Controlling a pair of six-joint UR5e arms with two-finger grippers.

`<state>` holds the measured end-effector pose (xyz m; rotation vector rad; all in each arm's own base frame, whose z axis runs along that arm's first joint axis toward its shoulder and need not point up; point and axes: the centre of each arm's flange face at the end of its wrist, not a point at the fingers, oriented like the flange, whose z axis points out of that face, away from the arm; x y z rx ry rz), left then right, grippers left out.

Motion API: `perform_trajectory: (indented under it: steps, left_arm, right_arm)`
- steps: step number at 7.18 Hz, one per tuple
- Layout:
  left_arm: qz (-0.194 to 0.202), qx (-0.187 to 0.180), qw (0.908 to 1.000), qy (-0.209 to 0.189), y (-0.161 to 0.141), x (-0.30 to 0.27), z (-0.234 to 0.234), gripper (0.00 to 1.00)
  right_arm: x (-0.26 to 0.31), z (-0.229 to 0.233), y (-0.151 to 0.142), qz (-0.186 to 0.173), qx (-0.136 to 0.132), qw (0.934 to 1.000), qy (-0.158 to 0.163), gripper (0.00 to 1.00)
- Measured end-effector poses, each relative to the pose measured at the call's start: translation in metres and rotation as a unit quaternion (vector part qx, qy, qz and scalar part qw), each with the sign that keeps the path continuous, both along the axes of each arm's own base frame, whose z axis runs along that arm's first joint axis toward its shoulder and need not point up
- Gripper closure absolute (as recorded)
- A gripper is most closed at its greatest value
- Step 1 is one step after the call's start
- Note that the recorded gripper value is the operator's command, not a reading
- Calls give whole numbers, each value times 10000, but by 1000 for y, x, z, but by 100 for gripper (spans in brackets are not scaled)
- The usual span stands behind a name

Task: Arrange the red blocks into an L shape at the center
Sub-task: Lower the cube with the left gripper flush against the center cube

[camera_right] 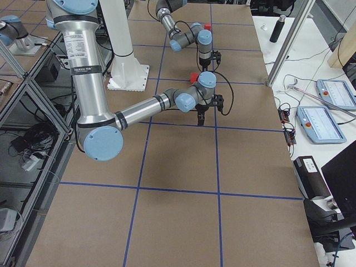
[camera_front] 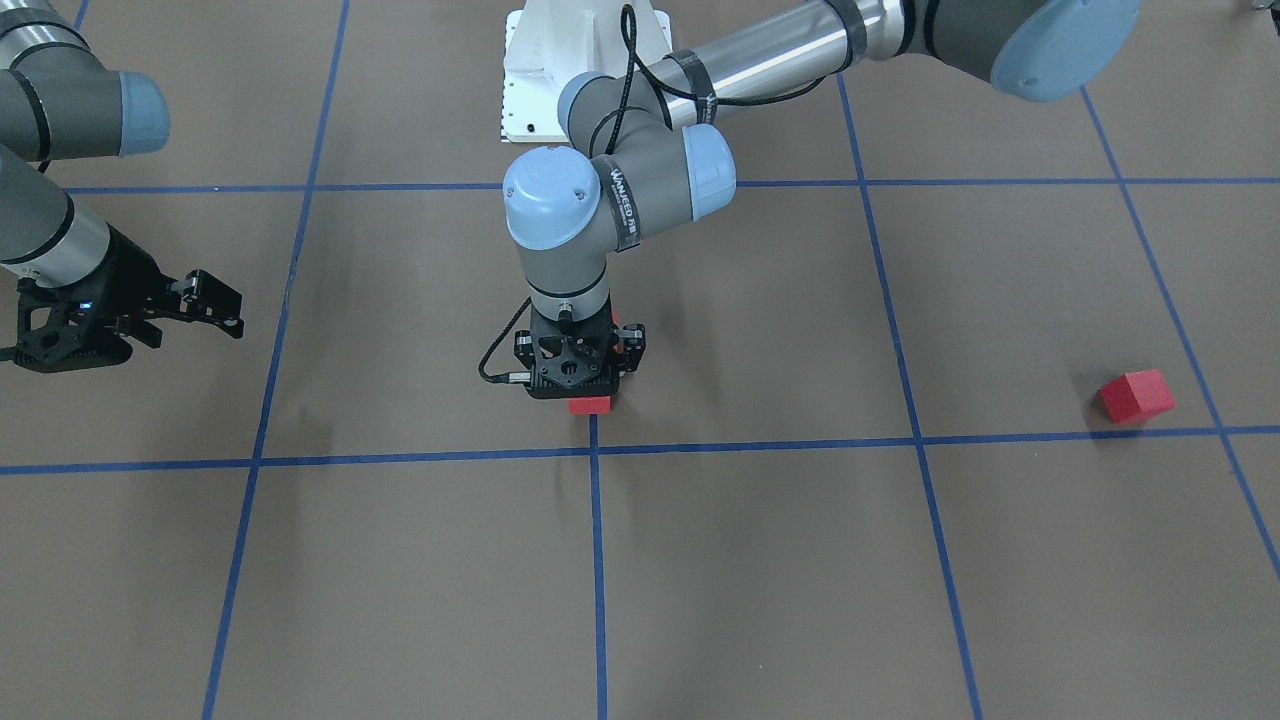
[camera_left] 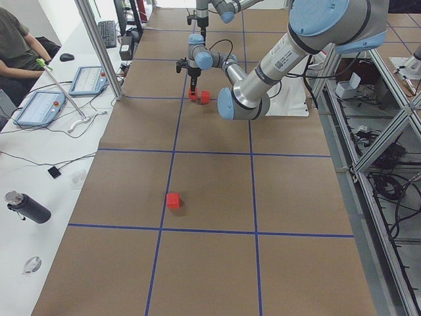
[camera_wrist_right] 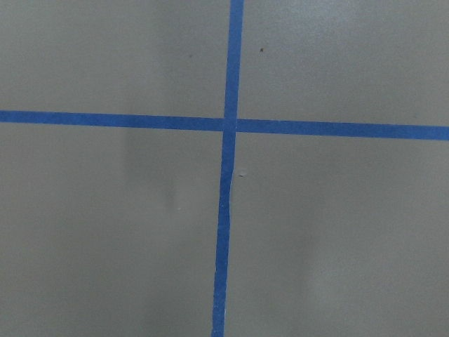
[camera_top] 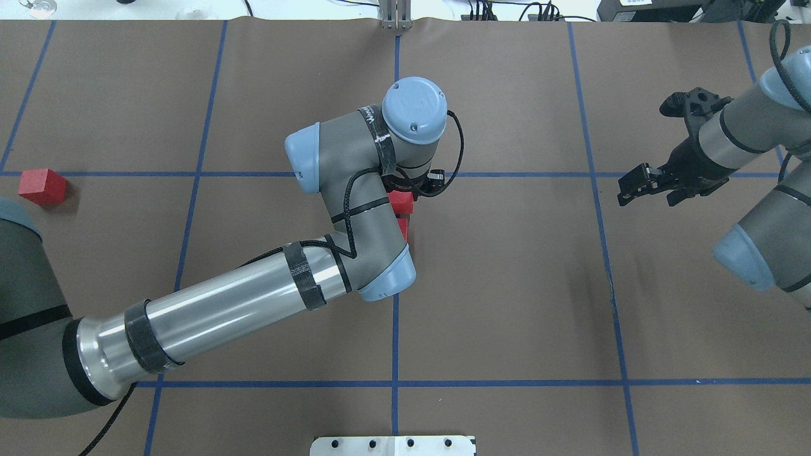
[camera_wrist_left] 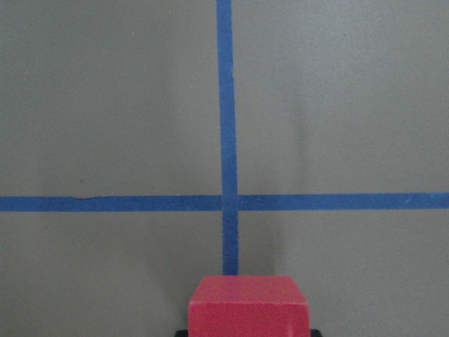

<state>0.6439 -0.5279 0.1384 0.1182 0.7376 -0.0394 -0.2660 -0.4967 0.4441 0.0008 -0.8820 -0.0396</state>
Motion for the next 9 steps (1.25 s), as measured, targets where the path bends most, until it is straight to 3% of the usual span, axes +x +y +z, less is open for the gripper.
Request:
perform_trajectory:
  steps: [9]
  left_arm:
    - [-2, -26, 10000, 21, 8, -13, 5, 100]
  right_arm:
    - [-2, -7, 1, 57, -41, 10000, -38, 0]
